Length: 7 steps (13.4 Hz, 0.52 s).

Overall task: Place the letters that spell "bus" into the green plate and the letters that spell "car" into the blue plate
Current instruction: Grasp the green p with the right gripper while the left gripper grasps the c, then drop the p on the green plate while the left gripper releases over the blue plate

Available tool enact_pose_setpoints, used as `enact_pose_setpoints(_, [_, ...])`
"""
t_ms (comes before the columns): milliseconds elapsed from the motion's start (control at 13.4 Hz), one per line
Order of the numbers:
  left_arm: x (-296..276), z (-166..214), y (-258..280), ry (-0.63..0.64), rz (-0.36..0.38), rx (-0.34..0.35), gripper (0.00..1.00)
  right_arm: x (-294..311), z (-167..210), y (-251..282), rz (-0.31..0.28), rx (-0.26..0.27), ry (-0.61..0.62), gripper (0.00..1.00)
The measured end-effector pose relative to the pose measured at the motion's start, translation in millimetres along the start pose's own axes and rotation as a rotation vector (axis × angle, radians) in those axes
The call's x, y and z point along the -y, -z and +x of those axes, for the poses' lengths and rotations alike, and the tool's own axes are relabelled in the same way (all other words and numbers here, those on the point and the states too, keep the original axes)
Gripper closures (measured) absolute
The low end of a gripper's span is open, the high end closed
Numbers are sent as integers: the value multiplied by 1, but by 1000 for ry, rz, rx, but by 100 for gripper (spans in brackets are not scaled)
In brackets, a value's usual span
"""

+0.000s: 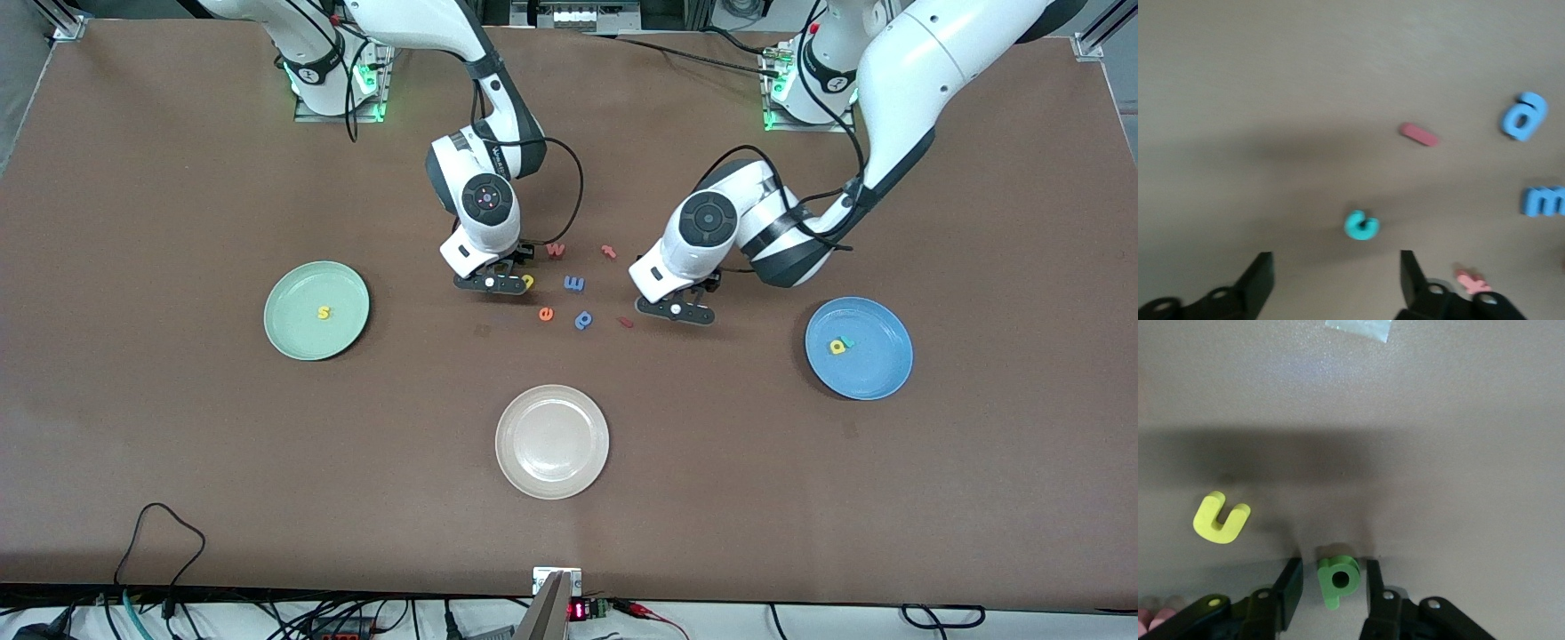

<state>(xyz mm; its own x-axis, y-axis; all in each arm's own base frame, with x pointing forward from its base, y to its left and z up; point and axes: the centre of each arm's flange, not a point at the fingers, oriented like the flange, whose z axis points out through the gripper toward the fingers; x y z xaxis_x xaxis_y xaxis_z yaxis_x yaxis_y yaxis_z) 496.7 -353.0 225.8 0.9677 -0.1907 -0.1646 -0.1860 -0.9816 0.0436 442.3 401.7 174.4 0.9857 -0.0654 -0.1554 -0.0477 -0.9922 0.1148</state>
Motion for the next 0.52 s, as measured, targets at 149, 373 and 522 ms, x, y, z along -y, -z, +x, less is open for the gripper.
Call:
enact_pose_setpoints(149, [-13, -5, -18, -21, 5, 9, 31, 1, 0, 0, 2, 0, 0, 62])
enact_pose_setpoints(373, [-12, -4, -37, -49, 57, -6, 33, 2, -1, 1, 3, 0, 1, 72])
enact_pose_setpoints(522, [-10, -3, -42, -60, 67, -15, 33, 2, -1, 1, 3, 0, 1, 72])
